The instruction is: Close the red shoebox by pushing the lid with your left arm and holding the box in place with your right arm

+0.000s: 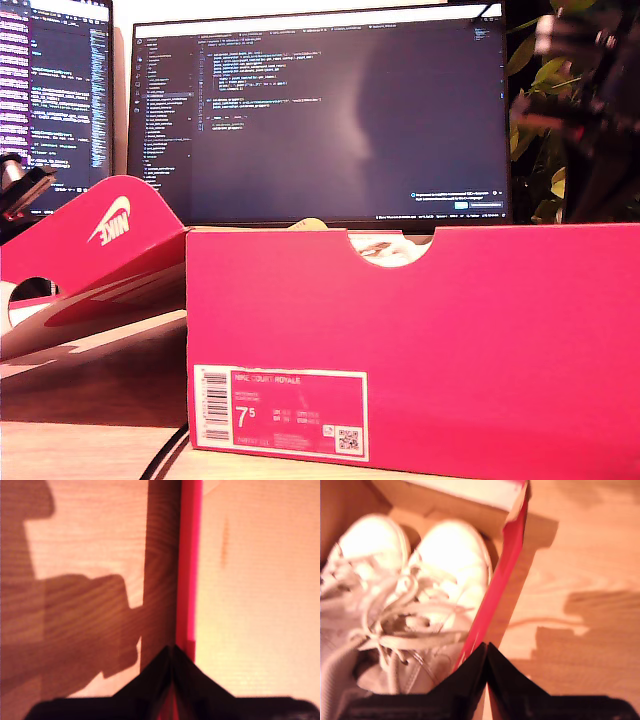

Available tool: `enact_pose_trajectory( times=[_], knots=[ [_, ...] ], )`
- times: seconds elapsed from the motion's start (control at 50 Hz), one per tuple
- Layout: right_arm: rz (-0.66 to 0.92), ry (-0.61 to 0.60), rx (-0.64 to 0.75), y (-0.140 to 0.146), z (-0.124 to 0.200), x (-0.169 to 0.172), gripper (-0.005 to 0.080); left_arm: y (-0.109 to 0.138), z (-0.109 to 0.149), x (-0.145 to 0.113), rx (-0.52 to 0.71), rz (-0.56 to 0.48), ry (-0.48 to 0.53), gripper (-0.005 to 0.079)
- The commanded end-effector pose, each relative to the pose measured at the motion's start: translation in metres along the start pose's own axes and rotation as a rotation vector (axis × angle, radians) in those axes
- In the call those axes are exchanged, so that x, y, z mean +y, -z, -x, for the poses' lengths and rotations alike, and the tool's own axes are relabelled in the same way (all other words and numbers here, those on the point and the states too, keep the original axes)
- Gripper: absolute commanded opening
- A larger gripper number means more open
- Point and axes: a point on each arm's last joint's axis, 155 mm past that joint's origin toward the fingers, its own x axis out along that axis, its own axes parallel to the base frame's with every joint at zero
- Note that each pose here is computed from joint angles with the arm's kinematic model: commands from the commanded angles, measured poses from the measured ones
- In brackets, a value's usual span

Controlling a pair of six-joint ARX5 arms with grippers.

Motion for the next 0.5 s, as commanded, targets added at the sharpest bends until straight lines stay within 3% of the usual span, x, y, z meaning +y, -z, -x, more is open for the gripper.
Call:
enact_pose_trajectory(
  times=[0.0, 0.24, 0.48],
  knots=[
    [0.005, 0.001, 0.073, 0.019, -0.017, 0.000, -0.0013, 0.003, -0.008, 0.000, 0.020, -0.005, 0.013, -0.0019],
    [0.005, -0.054, 0.105, 0.024, -0.041, 0.011, -0.0013, 0.010, -0.017, 0.000, 0.053, 0.021, 0.050, -0.0019],
    [0.011, -0.141, 0.070, 0.014, -0.042, 0.031, -0.0013, 0.010, -0.023, -0.013, 0.058, 0.013, 0.125, -0.0019]
  ],
)
